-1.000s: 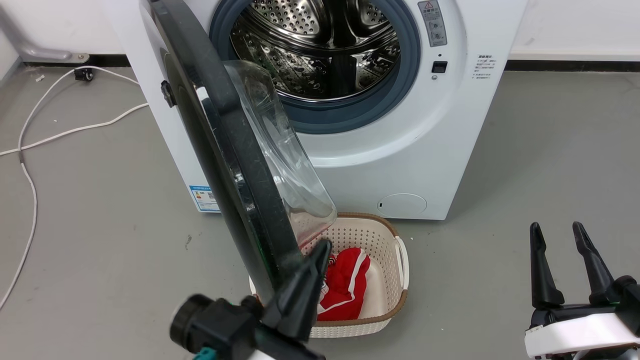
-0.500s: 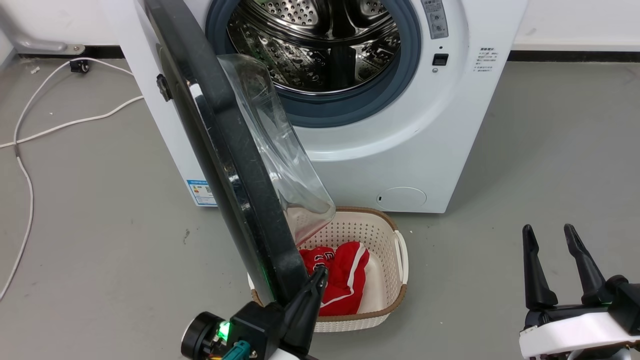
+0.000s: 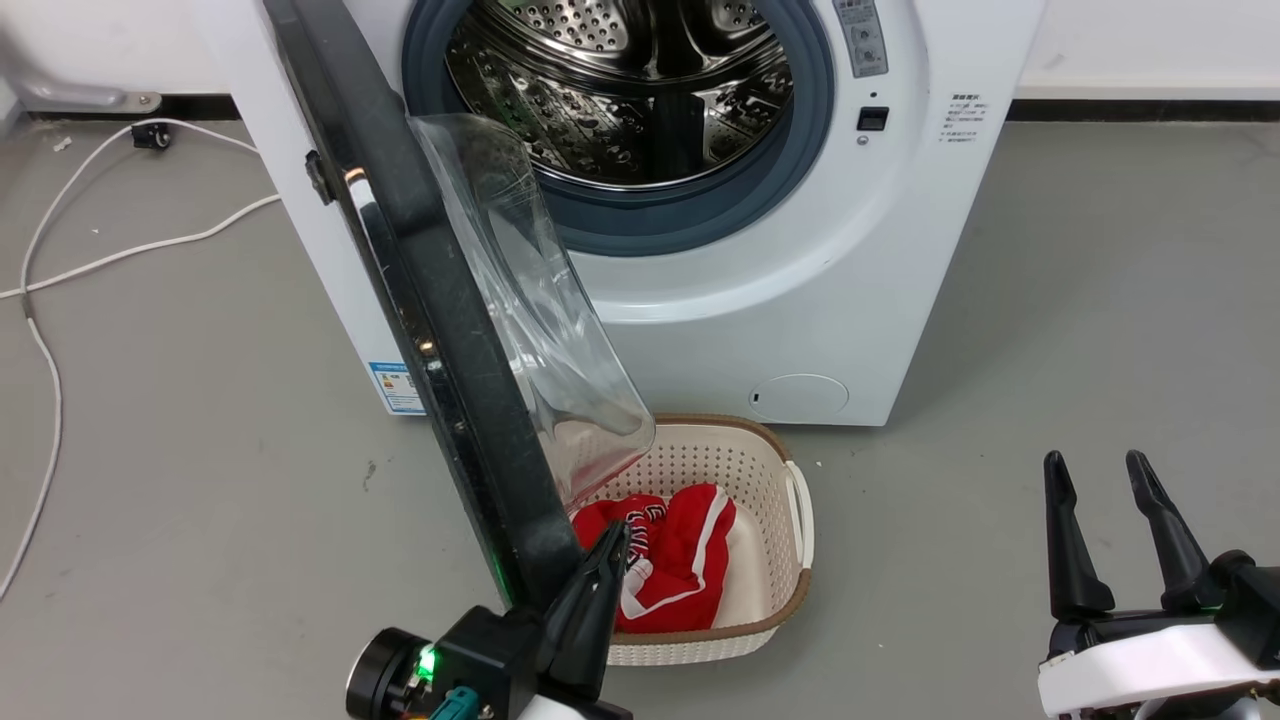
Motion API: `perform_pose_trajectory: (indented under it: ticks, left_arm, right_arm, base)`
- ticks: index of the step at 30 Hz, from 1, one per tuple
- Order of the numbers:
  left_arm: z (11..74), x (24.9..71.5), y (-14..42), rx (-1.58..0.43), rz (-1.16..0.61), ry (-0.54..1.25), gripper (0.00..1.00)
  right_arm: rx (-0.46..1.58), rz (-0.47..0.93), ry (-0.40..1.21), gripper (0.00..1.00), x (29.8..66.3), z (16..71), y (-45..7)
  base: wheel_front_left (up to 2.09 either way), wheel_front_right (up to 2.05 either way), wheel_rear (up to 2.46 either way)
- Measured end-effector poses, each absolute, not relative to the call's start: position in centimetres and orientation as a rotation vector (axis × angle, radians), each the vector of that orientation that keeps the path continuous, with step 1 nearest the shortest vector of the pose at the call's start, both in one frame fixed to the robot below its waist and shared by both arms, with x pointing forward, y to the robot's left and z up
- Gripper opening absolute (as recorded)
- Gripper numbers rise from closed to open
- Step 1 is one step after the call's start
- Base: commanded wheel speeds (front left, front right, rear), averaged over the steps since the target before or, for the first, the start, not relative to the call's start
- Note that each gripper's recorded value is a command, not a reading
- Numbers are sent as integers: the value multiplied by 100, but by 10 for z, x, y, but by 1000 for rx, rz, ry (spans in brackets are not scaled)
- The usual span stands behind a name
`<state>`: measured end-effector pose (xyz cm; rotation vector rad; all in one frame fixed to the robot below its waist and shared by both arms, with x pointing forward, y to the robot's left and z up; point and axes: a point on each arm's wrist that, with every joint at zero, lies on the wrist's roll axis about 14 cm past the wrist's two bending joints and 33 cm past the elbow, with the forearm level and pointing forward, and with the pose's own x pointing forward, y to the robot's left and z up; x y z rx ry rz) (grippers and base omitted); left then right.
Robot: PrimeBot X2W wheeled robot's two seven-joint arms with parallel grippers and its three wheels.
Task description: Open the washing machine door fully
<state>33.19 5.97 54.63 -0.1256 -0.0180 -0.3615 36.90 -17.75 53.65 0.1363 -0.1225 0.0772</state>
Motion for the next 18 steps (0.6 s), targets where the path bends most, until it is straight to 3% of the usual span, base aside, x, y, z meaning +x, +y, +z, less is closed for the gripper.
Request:
perform_pose_trajectory:
  ticks: [9,18]
  left_arm:
    - [546,317,94,-136,-222,-15,0]
    - [539,297,140,-134,-53,3,0]
  right_arm:
    - [148,142,-113,100,379,536,-156]
    - [174,294,-114,100,395,540,-103]
  base:
    - [0,0,0]
    - [0,0,0]
